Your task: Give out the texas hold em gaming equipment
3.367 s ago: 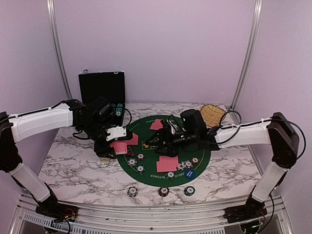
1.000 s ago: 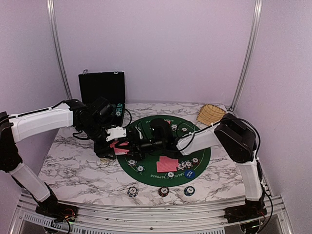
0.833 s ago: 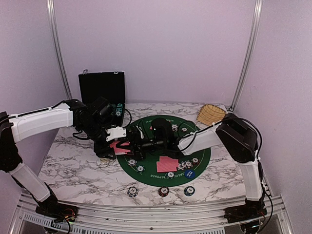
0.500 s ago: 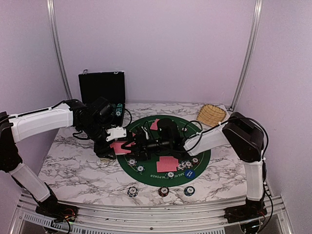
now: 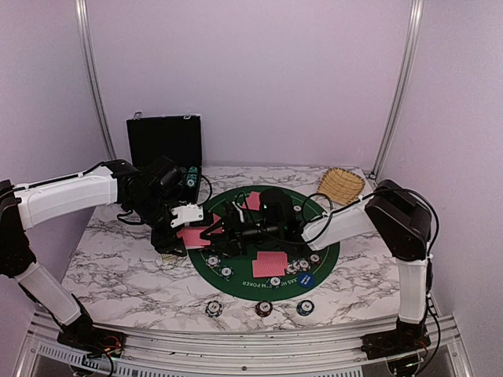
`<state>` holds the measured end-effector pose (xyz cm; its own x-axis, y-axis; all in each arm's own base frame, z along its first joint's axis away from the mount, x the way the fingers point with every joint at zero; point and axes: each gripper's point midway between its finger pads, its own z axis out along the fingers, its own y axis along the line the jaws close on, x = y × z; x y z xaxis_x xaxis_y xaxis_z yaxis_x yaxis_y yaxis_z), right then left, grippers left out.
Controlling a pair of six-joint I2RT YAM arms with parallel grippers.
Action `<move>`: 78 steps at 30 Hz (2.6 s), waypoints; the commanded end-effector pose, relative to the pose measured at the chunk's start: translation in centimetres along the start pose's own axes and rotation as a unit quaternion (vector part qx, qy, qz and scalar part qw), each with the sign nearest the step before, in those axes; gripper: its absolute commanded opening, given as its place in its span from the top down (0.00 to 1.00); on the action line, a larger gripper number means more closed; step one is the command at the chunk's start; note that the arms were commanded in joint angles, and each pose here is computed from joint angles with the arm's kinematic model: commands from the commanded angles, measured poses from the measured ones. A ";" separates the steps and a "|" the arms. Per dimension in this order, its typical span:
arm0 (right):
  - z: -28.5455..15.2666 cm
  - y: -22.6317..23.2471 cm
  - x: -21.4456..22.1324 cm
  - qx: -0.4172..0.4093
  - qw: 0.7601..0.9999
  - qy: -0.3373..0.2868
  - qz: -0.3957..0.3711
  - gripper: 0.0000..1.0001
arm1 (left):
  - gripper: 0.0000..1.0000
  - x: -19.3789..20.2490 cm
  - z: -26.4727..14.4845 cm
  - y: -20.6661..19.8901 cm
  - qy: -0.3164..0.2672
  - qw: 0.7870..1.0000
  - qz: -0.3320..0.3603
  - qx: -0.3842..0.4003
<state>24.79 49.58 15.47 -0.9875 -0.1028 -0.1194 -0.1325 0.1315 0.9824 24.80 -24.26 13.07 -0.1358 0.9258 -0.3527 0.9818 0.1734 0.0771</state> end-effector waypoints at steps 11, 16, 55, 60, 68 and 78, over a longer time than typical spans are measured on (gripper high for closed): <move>-1.2 3.1 -0.6 -0.022 0.999 -0.004 -0.022 0.77 | 0.92 0.0 -0.2 0.4 0.002 1.000 0.005 -0.009; -1.6 2.8 -0.4 -0.014 1.000 -0.002 -0.022 0.82 | 0.92 0.0 -0.1 0.5 0.005 1.000 0.005 -0.009; -2.7 3.0 -0.2 -0.014 1.000 0.003 -0.018 1.00 | 0.92 0.2 -0.3 0.5 0.006 1.000 0.004 -0.015; -5.3 2.1 -0.3 0.008 1.000 -0.006 -0.014 1.00 | 0.92 0.7 -0.4 0.7 0.013 1.000 0.002 -0.023; -10.4 0.9 -2.3 0.091 0.995 -0.038 -0.029 1.00 | 0.93 1.8 -0.5 0.9 0.023 0.999 -0.007 -0.026; -14.9 -0.3 -9.6 0.386 0.886 -0.072 -0.247 1.00 | 0.93 3.1 -1.0 1.0 0.024 0.999 -0.023 -0.028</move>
<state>33.64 39.02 21.20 -0.8838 -0.0362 -0.4665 -0.4132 0.5280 0.7419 25.74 -21.61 12.14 -0.1894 0.9349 -0.3003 0.9676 0.2297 0.1051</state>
